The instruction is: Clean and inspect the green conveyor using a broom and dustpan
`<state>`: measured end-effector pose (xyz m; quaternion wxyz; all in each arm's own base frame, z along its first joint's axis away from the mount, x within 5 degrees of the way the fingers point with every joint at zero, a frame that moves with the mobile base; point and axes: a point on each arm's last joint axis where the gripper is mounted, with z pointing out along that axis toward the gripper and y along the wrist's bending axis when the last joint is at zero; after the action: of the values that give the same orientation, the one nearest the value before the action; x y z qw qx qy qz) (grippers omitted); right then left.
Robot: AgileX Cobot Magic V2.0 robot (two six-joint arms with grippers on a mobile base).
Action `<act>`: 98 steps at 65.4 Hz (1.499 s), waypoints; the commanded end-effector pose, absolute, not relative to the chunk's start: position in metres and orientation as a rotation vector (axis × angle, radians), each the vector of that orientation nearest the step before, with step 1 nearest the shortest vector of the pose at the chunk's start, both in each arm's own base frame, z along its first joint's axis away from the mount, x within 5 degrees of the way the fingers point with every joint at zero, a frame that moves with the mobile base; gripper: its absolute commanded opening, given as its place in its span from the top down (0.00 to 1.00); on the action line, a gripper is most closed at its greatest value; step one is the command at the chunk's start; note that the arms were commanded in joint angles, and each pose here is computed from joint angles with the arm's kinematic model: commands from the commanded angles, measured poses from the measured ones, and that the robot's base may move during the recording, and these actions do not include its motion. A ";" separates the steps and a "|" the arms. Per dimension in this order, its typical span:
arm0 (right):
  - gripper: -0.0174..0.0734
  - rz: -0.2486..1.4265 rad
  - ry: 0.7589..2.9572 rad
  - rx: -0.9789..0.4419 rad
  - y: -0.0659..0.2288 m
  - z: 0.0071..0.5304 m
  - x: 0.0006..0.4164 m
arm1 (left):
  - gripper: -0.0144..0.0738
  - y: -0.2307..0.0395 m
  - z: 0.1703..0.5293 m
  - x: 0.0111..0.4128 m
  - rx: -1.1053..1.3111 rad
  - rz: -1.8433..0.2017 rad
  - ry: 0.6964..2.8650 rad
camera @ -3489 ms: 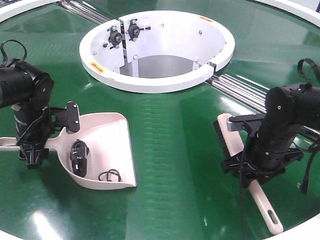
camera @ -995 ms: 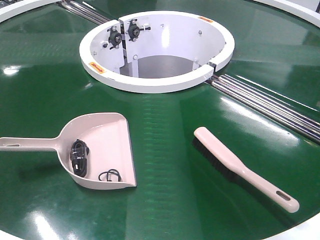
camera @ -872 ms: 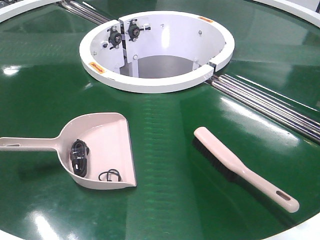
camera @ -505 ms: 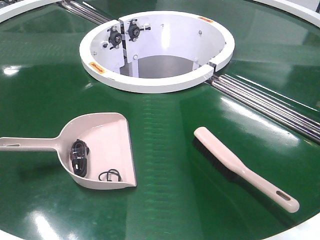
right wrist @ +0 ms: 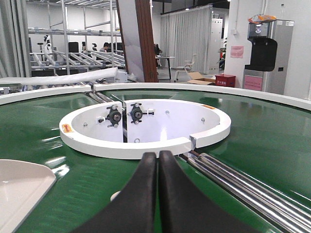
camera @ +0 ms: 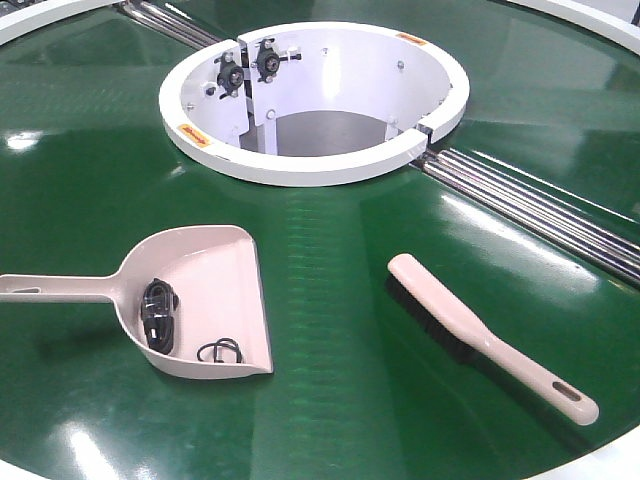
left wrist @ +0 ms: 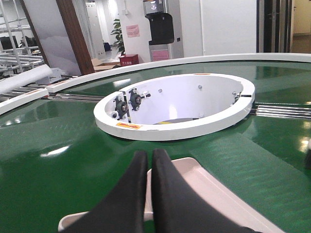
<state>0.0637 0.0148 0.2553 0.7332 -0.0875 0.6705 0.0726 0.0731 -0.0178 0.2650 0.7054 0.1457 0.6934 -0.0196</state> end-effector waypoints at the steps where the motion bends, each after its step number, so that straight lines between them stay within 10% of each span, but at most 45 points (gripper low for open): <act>1: 0.82 0.158 1.392 -0.180 0.014 0.270 0.063 | 0.84 -0.016 0.279 0.073 0.288 -0.042 1.462; 35: 0.82 0.158 1.392 -0.180 0.014 0.270 0.063 | 0.84 -0.006 0.204 0.063 0.081 -0.062 1.504; 98: 0.82 0.158 1.392 -0.180 0.014 0.270 0.063 | 0.84 -0.005 0.198 0.056 0.008 -0.142 1.539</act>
<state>0.0639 0.0148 0.2543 0.7321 -0.0870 0.6716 0.0731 0.0563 -0.0053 0.1943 0.6902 0.0106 0.7214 -0.0555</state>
